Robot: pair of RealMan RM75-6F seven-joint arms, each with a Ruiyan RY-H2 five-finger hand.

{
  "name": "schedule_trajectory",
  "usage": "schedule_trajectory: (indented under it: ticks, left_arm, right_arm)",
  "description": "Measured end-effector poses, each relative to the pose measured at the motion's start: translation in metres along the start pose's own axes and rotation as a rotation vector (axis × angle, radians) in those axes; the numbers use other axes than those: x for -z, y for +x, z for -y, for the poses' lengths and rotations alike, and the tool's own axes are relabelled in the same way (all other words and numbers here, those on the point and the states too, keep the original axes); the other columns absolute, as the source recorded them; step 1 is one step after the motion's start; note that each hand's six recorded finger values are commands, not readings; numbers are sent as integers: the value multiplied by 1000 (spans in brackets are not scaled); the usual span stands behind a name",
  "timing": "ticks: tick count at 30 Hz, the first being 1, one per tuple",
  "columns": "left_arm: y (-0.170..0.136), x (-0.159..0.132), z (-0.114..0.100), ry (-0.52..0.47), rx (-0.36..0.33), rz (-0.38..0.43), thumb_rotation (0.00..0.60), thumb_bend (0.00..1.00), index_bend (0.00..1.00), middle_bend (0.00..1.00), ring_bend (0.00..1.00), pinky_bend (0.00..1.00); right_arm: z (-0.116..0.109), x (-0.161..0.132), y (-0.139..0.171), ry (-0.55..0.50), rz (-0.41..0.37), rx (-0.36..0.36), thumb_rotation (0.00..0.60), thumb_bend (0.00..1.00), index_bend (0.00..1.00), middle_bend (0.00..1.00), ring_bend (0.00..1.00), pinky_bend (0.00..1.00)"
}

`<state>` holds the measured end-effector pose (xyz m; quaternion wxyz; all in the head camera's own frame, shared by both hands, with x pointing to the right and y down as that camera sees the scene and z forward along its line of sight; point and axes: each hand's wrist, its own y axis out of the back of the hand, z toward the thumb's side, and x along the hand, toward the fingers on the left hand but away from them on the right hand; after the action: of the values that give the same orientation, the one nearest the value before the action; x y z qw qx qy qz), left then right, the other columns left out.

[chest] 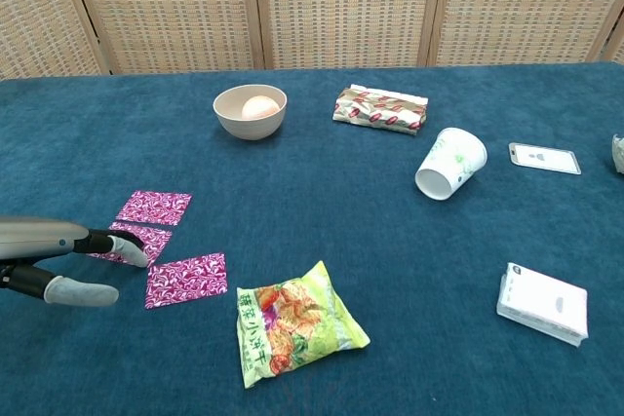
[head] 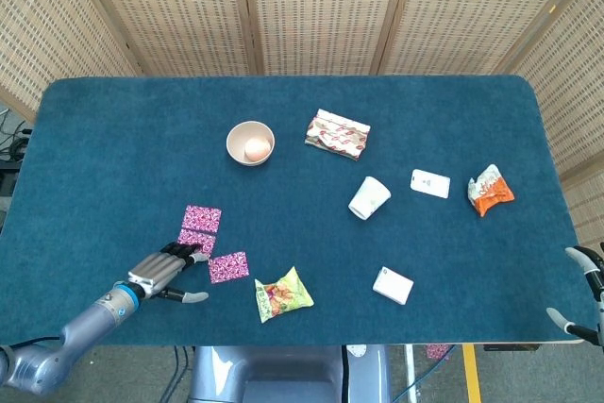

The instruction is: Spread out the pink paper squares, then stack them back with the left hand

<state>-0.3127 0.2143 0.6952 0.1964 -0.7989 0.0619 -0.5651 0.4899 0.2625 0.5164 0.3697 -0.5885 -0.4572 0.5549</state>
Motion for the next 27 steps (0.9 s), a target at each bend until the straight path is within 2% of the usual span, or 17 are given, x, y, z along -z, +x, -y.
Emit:
schedule_trajectory:
  ticks: [11,15,19,20,22,24,27]
  left_arm:
    - [-12,10,-2,-7,-10,-25,72,0,99,0,0,0]
    - [-15,12,-10,-19,-53,-28,71,0,99,0,0,0]
    - [-17,14,-27,-33,-131,-33,86,14,101,0,0,0]
    - [-18,15,-33,-35,-157,-35,119,28,101,0,0,0]
    - [-18,16,-42,-31,-197,-39,251,72,101,0,0,0]
    - [-16,20,-57,-6,-260,-50,349,101,106,2,0,0]
    - [-11,25,-73,54,-325,-73,411,121,167,42,0,0]
  right_arm:
    - [0,0,-1,0,0,2,600,131,174,199,0,0]
    - [0,0,-2,0,-3,2,600,129,174,199,0,0]
    - [-1,0,-2,1,-2,2,600,131,174,199,0,0]
    - [-1,0,-1,1,-1,2,600,131,174,199,0,0]
    - [0,0,-1,1,-2,1,600,131,174,199,0,0]
    - [0,-1,-2,0,-5,1,600,131,174,199,0,0]
    - [0,-1,-3,-1,-5,0,600,131,174,199,0,0]
